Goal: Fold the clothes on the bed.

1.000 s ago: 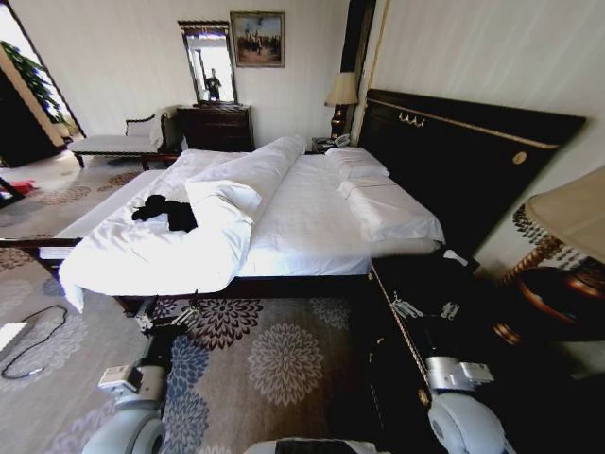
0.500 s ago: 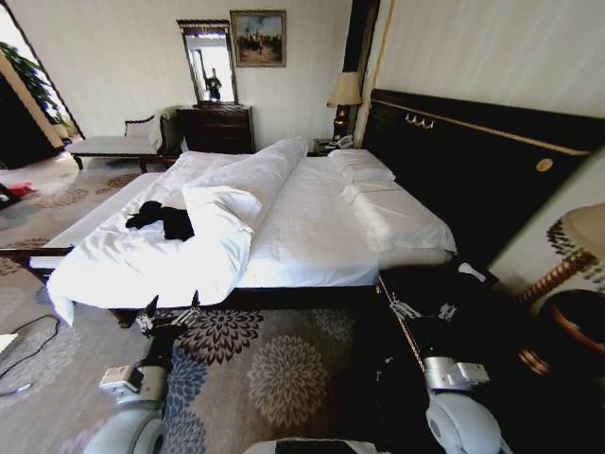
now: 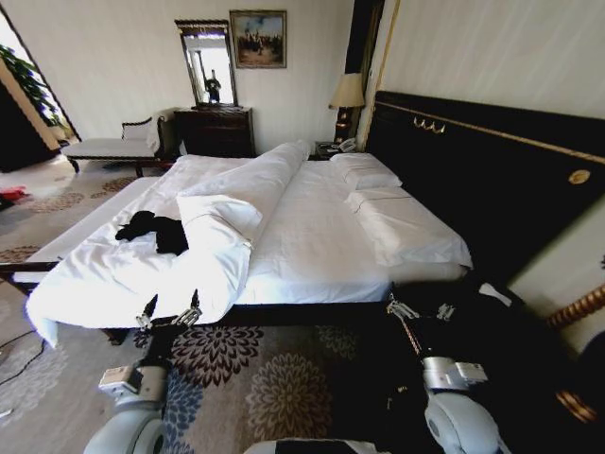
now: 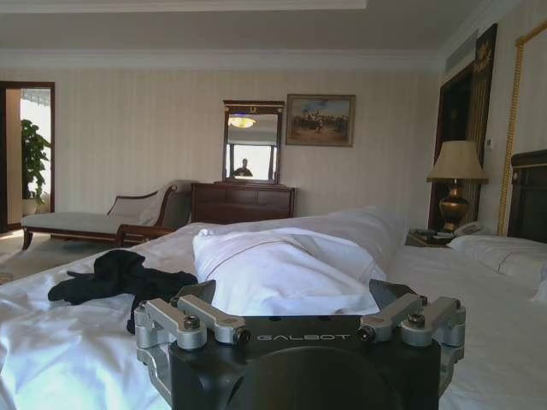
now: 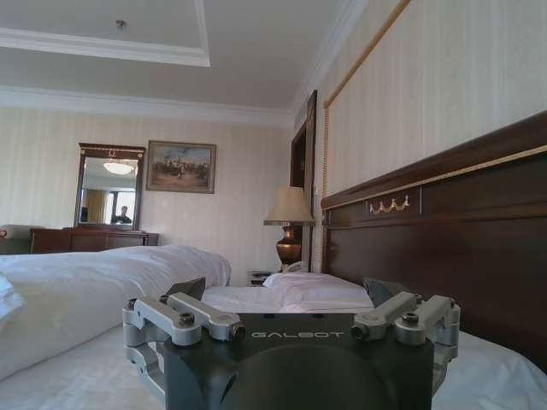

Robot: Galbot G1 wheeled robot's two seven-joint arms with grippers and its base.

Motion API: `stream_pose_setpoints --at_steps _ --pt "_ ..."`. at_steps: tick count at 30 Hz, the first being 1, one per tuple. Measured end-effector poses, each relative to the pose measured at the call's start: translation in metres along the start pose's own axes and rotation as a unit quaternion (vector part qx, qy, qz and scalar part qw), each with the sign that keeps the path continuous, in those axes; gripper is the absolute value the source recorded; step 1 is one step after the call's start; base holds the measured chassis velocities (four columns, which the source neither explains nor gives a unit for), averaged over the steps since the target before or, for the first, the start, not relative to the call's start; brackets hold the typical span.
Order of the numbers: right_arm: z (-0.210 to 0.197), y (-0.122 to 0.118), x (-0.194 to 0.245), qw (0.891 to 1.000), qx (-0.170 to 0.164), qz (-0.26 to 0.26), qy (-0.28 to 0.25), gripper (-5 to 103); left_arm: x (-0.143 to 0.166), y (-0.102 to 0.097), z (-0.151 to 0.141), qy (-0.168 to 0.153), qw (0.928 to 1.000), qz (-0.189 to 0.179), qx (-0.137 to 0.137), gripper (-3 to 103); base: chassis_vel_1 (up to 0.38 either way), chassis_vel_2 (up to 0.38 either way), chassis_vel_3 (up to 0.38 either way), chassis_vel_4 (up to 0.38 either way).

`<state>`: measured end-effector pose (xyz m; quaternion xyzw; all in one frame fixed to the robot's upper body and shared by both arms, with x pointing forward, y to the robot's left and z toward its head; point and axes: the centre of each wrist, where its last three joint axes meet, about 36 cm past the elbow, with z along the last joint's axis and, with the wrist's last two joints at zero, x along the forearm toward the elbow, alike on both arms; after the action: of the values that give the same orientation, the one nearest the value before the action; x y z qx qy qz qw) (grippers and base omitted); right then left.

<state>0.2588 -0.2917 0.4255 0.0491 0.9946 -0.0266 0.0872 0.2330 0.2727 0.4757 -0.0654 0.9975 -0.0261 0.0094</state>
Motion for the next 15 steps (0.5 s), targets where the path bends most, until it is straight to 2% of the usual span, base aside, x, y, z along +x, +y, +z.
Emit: stream_pose_setpoints --at_steps 7,11,15 --pt "0.0013 -0.0011 -0.0002 1.000 0.001 0.000 -0.002 100 -0.0006 -0.0006 0.0014 0.001 1.0000 0.000 0.001 100 -0.177 0.177 0.182 -0.168" --pt "0.0006 0.0017 0.0007 1.000 -0.021 0.003 0.006 100 -0.0008 -0.0005 0.0013 0.001 1.0000 0.000 0.001 100 -0.195 0.175 0.182 -0.200" --pt "0.0006 0.0019 0.0008 1.000 -0.022 0.003 0.007 100 -0.0007 -0.0002 0.0013 0.001 1.0000 0.000 0.000 100 -0.161 0.207 0.207 -0.200"
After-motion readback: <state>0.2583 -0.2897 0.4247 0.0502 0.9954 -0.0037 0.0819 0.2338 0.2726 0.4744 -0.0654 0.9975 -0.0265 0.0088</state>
